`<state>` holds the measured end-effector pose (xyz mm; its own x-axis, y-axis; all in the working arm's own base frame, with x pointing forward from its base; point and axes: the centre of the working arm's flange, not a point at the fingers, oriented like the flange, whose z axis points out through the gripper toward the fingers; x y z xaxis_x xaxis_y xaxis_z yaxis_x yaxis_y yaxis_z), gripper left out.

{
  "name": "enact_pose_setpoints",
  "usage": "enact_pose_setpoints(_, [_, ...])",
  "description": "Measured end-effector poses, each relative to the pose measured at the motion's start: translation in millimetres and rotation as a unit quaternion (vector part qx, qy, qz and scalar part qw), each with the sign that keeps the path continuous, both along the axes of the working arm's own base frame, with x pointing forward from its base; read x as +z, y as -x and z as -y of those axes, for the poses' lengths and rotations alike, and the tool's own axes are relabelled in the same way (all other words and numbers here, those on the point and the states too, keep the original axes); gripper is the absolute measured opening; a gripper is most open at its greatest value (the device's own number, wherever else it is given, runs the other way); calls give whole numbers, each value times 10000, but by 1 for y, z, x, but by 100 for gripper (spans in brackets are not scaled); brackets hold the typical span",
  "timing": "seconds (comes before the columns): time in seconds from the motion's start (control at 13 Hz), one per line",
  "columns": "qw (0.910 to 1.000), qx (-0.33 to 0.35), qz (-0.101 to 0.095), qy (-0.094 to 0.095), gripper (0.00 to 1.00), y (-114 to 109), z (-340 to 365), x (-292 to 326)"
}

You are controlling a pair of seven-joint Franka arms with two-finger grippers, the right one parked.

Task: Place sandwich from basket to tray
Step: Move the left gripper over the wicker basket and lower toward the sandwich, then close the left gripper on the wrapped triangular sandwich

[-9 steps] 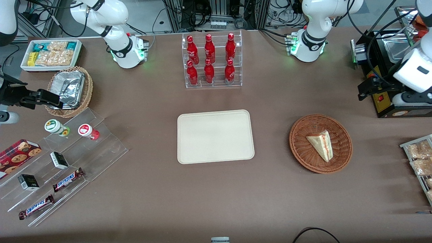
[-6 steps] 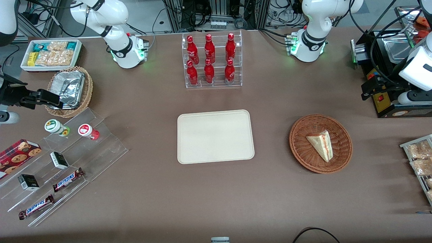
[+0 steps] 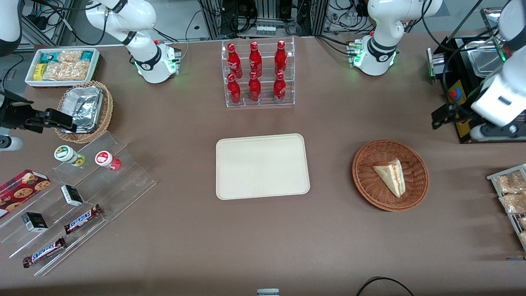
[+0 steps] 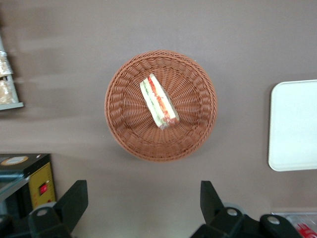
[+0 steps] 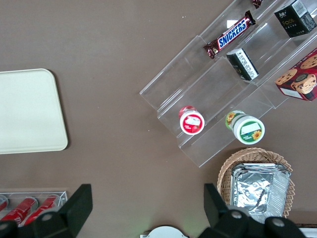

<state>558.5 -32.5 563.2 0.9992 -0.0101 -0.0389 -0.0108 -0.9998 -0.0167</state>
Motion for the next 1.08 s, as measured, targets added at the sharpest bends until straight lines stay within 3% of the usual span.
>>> enact_pose_setpoints(0.15, [9998, 165, 96, 6, 100, -5, -2, -44])
enact_pose_setpoints(0.31, [9973, 658, 326, 25, 100, -6, -2, -89])
enact_pose_setpoints(0.62, [9819, 1747, 725, 142, 100, 7, 5, -169])
enact_pose_setpoints(0.77, [9728, 2187, 741, 187, 100, 10, 4, -208])
enact_pose_setpoints(1.08, [9681, 2433, 566, 194, 100, 5, 6, -263])
